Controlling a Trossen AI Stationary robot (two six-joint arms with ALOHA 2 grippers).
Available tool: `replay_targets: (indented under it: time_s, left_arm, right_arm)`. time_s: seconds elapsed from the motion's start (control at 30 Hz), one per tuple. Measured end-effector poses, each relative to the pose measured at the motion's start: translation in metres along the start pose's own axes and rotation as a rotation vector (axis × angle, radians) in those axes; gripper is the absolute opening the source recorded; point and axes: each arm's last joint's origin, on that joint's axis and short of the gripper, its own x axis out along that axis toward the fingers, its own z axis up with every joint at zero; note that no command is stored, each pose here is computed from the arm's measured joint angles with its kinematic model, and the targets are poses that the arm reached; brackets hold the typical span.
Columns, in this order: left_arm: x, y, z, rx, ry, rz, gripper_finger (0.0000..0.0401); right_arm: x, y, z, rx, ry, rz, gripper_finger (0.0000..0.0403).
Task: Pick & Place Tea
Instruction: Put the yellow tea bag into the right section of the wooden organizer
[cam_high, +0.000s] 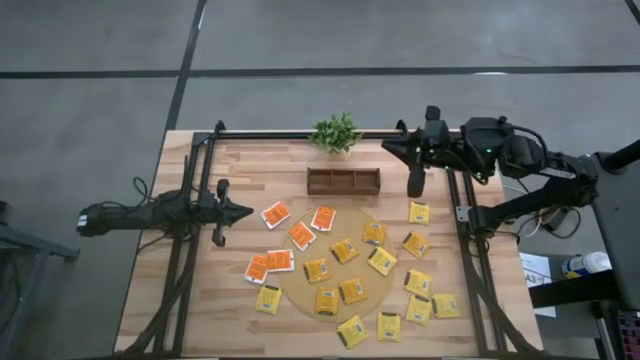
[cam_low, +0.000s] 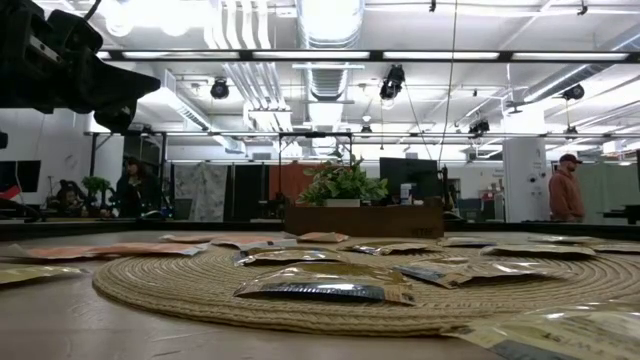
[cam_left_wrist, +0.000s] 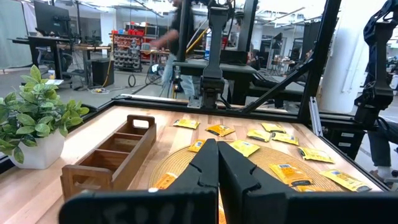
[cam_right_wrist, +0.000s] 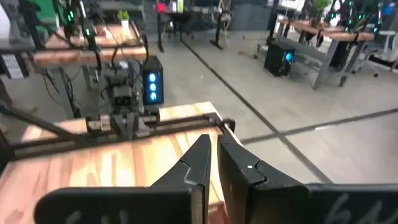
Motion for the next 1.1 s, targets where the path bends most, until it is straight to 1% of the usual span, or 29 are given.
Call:
replay_targets:
  time_s: [0.17,0.43,0.57,0.7,0.83,0.97,1.1]
  left_arm:
    - [0.0,0.0,0.0,0.0,0.0,0.0,0.0]
    - [0.0,0.0,0.0,0.0,0.0,0.0,0.0]
    - [0.0,0.0,0.0,0.0,0.0,0.0,0.0]
    - [0.0,0.0,0.0,0.0,0.0,0.0,0.0]
    - [0.0,0.0,0.0,0.0,0.0,0.0,0.0]
    - [0.0,0.0,0.0,0.0,-0.001,0.0,0.0]
    - [0.0,0.0,0.0,0.0,0.0,0.0,0.0]
  right_arm:
    - [0.013,0.001,-0.003,-0.026,0.08,-0.016,0.0029]
    - [0.036,-0.004,-0.004,-0.053,0.118,-0.063,0.0029]
    - [0.045,-0.009,-0.005,-0.055,0.135,-0.091,0.0029]
    - [0.048,-0.018,-0.007,-0.05,0.144,-0.127,0.0029]
    - [0.05,-0.029,-0.01,-0.071,0.174,-0.167,0.0029]
    - [0.05,-0.038,-0.016,-0.105,0.248,-0.198,0.0029]
    - [0.055,-0.045,-0.028,-0.152,0.366,-0.216,0.0029]
